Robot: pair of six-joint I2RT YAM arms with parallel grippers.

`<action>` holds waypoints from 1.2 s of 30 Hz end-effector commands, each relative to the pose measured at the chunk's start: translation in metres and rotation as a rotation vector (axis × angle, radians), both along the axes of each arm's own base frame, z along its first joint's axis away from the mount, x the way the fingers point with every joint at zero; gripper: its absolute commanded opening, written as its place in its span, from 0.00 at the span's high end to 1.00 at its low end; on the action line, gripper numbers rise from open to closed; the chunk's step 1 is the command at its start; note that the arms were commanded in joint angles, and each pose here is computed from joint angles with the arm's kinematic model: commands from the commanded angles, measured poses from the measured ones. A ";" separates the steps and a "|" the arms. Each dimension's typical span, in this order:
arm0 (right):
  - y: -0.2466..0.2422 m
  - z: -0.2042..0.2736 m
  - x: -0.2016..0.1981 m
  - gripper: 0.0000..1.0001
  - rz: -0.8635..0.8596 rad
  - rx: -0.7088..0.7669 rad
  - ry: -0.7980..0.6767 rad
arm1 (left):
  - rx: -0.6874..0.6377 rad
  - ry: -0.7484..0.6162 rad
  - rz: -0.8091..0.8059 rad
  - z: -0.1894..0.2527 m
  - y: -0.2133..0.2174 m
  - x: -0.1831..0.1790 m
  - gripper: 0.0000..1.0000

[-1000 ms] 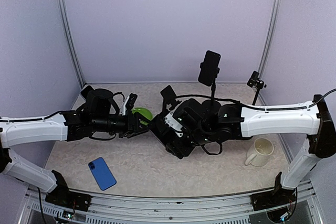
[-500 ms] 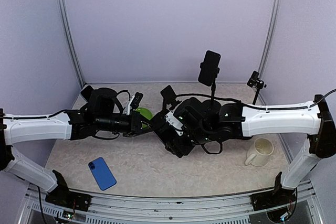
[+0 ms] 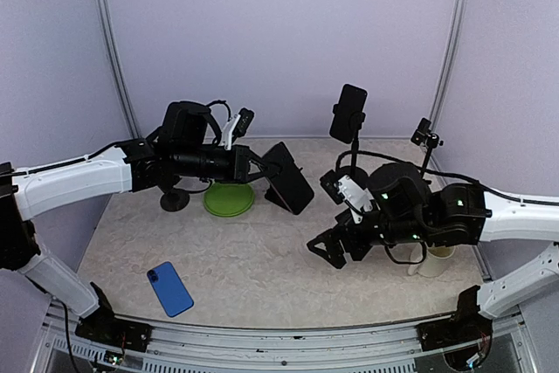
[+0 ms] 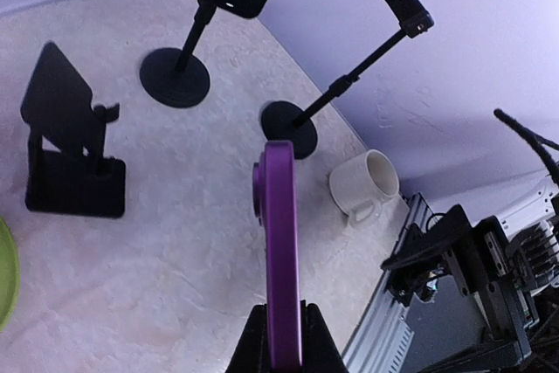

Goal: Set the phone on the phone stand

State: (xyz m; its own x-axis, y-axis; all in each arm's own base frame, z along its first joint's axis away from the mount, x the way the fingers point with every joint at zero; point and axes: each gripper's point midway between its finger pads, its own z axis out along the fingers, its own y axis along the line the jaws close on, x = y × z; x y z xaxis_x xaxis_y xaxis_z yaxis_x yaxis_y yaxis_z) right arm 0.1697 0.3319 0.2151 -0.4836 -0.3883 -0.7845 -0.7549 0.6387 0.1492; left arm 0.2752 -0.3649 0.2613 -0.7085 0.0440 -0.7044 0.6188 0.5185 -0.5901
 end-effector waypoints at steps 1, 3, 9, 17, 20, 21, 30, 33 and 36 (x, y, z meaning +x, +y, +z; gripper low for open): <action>-0.018 -0.011 -0.008 0.01 -0.035 0.048 0.070 | 0.071 -0.184 0.005 0.026 -0.001 0.033 1.00; -0.025 -0.019 -0.010 0.01 -0.054 0.048 0.097 | 0.091 -0.235 -0.003 0.034 -0.005 0.045 1.00; -0.027 -0.036 -0.014 0.04 -0.030 -0.001 0.128 | 0.234 -0.362 -0.002 0.034 -0.015 0.083 1.00; -0.020 -0.066 -0.022 0.08 -0.001 -0.081 0.218 | 0.381 -0.411 -0.043 0.028 -0.037 0.127 1.00; -0.018 -0.068 -0.023 0.08 0.009 -0.072 0.223 | 0.391 -0.418 -0.030 0.029 -0.039 0.137 1.00; -0.017 -0.068 -0.023 0.08 0.008 -0.067 0.221 | 0.392 -0.414 -0.023 0.028 -0.038 0.141 1.00; -0.012 -0.076 -0.024 0.09 0.022 -0.088 0.252 | 0.359 -0.378 -0.022 0.022 -0.030 0.155 1.00; -0.009 -0.079 -0.025 0.09 0.037 -0.104 0.260 | 0.359 -0.365 -0.021 0.016 -0.030 0.158 1.00; -0.008 -0.080 -0.025 0.09 0.037 -0.108 0.263 | 0.361 -0.354 -0.011 0.010 -0.030 0.163 1.00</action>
State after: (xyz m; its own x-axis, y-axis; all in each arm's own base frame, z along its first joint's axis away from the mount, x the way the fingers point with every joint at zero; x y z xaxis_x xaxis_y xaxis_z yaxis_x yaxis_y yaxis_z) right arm 0.1415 0.3170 0.1260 -0.6512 -0.4928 -0.5772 -0.7191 0.6438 0.2617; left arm 0.4300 -0.3843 0.2567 -0.4647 0.3707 -0.8042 0.7383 0.6636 -0.1207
